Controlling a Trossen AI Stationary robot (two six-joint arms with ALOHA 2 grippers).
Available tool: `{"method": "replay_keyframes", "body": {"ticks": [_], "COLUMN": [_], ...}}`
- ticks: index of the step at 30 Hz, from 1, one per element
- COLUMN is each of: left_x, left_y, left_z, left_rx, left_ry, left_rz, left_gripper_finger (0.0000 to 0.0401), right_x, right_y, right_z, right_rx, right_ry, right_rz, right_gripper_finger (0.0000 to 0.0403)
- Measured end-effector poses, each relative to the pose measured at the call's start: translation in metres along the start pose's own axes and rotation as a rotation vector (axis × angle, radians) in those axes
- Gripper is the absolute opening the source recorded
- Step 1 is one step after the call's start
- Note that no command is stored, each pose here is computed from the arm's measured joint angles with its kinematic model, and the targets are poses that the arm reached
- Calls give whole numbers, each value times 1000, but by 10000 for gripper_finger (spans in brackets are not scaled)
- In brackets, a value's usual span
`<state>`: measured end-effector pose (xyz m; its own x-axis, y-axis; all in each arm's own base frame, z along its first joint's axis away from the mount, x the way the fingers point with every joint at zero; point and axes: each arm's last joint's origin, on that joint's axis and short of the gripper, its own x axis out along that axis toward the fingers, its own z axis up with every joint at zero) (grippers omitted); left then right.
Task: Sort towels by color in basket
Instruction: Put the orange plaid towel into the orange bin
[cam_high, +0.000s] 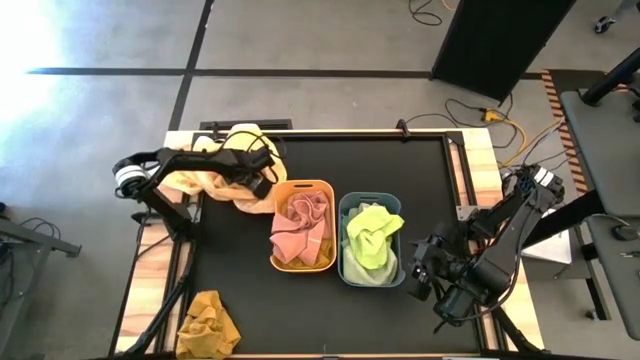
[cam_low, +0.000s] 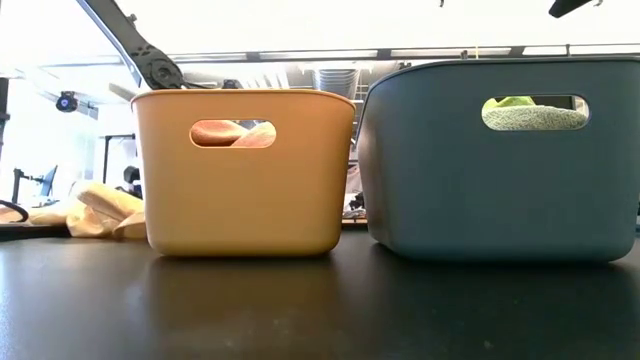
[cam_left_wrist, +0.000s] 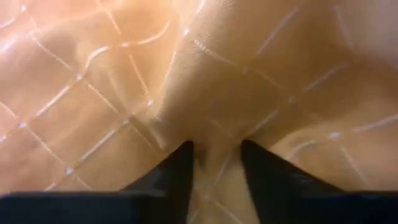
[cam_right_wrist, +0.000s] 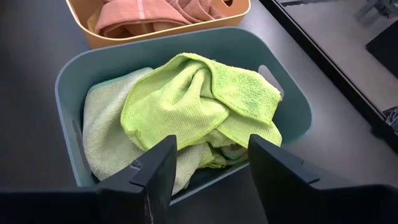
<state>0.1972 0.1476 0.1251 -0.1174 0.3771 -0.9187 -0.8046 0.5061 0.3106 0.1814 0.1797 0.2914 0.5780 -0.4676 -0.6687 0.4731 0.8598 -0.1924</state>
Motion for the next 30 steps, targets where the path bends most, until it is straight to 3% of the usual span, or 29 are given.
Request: {"method": "replay_keyframes", "body": {"ticks": [4,10,16,21,30], "left_x": [-11,-54,-122,-182,-258], "left_y": [4,15,36,52,58], "left_z": [-2,-7,-22,-39,-63], "left_rx": [10,-10,-106,-102,184], "left_ry": [-27,-171,-467,-740,-1225], "left_rz": [-20,-113,-262,-534,-1113], "left_gripper_finger": [19,8,1,1,0], "right_x": [0,0,0,0,1], "right_y": [0,0,0,0,0], "right_z": [0,0,0,0,-2], "right_rx": [0,1,-1,-9,-18], "right_ry": [0,1,4,3,1], "right_rz": [0,1,1,0,-5], "right_gripper_finger": [184,178,183,187,174]}}
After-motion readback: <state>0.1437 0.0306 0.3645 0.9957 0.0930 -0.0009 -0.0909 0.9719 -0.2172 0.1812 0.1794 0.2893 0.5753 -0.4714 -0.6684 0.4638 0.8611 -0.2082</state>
